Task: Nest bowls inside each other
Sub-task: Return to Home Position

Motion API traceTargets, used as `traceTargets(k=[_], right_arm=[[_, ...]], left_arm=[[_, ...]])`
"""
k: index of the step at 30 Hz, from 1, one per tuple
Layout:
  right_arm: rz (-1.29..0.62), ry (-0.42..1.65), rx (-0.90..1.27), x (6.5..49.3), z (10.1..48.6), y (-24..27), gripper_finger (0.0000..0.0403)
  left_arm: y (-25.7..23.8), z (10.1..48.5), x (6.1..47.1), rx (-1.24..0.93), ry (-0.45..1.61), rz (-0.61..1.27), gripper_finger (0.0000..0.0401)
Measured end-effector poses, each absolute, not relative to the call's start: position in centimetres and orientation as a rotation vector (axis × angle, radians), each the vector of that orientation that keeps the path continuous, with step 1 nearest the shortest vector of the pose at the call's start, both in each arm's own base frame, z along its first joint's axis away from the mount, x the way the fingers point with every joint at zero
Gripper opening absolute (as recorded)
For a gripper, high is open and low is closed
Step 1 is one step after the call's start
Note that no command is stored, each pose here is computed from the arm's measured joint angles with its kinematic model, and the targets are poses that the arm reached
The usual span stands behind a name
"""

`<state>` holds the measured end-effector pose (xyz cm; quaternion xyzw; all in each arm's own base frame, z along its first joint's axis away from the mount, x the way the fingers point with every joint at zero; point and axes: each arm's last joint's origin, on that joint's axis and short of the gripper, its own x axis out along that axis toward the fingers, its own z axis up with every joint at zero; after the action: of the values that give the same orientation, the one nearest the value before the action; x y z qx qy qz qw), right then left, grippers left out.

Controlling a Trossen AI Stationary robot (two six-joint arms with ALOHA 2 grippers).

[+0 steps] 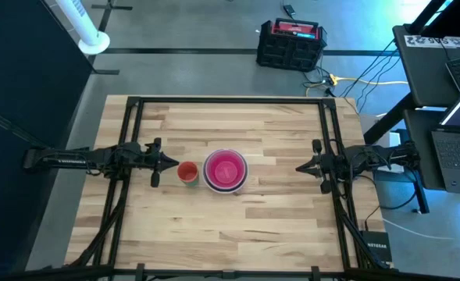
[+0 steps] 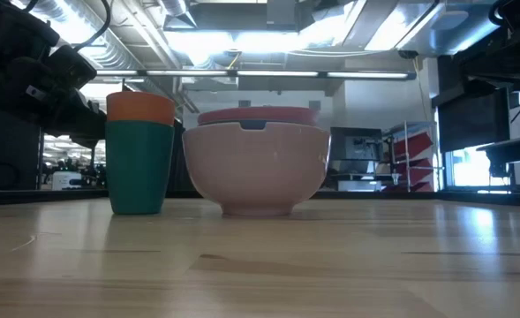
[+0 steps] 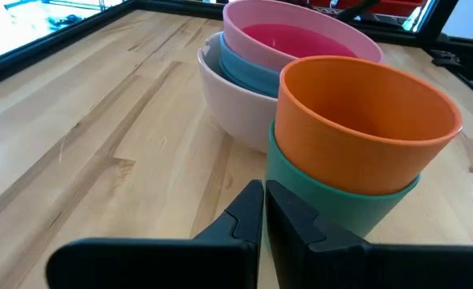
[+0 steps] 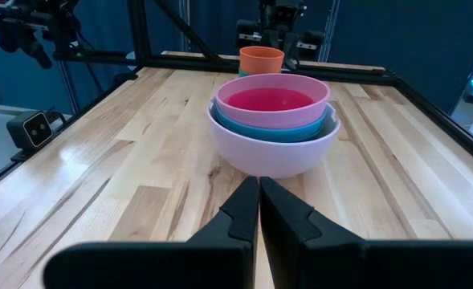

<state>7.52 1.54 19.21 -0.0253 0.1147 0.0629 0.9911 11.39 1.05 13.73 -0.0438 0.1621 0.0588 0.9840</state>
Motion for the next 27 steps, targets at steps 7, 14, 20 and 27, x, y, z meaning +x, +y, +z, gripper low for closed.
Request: traceTargets(k=[7,14,20,27], right_arm=[[0.127,0.230,-0.050,7.5,19.2,1.5,0.0001],[0.127,0.231,-0.049,7.5,19.2,1.5,0.0001],[0.127,0.230,-0.049,7.5,19.2,1.5,0.0001],[0.127,0.230,-0.049,7.5,19.2,1.5,0.0001]], left_arm=[[1.0,13.8,11.4,-0.087,0.322,0.113,0.0000],[0.9,13.9,11.3,-0.085,0.312,0.101,0.0000],[0.7,14.3,11.2,-0.083,0.262,0.088,0.0000],[0.7,15.4,10.6,-0.081,0.139,0.084,0.0000]])
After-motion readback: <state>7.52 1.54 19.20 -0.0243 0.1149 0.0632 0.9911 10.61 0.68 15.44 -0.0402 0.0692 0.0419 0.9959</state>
